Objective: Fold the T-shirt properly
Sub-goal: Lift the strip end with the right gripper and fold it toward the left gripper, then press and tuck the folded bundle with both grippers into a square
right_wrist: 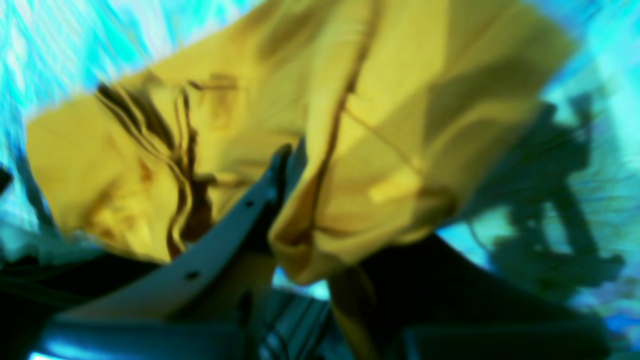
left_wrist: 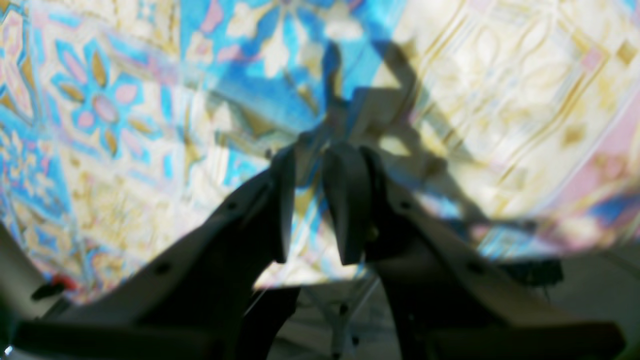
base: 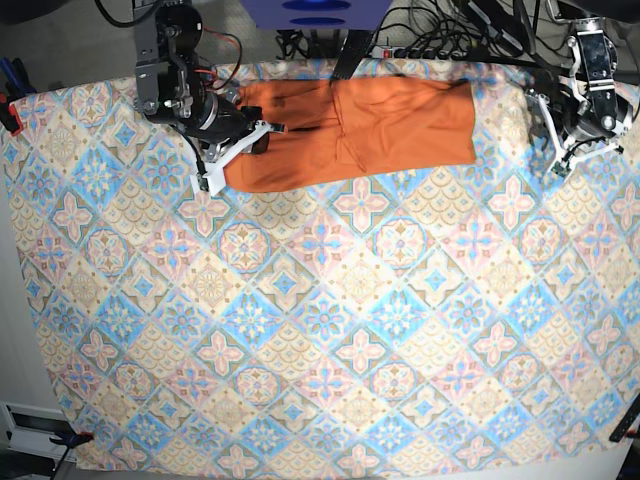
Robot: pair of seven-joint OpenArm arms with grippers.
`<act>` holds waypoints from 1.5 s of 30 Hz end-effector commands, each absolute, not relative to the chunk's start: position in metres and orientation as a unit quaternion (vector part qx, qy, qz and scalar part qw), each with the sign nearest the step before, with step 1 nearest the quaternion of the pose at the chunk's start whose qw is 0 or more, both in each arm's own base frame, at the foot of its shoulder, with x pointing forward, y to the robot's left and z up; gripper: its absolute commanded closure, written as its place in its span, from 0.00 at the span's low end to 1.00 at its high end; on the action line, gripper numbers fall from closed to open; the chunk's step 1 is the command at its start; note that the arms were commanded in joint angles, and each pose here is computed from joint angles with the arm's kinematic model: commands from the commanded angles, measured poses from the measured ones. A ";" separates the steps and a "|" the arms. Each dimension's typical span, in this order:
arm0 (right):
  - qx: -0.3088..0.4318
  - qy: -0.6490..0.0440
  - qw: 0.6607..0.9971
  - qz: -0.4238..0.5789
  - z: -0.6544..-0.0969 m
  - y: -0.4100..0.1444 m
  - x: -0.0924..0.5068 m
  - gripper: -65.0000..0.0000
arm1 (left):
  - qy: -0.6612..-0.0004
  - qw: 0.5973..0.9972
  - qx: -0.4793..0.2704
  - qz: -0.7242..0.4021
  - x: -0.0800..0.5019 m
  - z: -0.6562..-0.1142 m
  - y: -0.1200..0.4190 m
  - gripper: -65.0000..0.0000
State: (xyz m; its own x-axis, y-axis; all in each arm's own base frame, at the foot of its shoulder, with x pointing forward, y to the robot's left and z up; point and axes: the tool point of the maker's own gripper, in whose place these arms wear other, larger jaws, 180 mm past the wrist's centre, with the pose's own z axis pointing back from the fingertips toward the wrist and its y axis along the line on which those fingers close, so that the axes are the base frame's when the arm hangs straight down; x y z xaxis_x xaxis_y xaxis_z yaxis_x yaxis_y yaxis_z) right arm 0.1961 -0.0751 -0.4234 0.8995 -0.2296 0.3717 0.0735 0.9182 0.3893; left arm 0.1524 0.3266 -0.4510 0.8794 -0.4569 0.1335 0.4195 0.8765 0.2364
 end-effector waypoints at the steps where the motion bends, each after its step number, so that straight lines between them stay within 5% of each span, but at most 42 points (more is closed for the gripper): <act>1: 0.186 -0.228 0.952 -0.084 -0.413 -0.078 0.210 0.90 | -0.110 0.960 0.102 -0.237 0.162 -0.445 0.325 0.77; 17: 0.176 -0.188 0.954 -0.152 -0.388 -0.105 0.245 0.90 | -0.115 0.955 0.085 -0.261 0.172 -0.450 0.304 0.77; 33: 0.197 -0.167 0.966 -0.001 -0.381 -0.041 0.227 0.90 | -0.116 0.939 0.033 -0.322 0.195 -0.466 0.229 0.87; 45: 0.259 -0.181 0.940 0.130 -0.360 0.024 0.219 0.90 | -0.115 0.932 0.007 -0.342 0.191 -0.472 0.201 0.87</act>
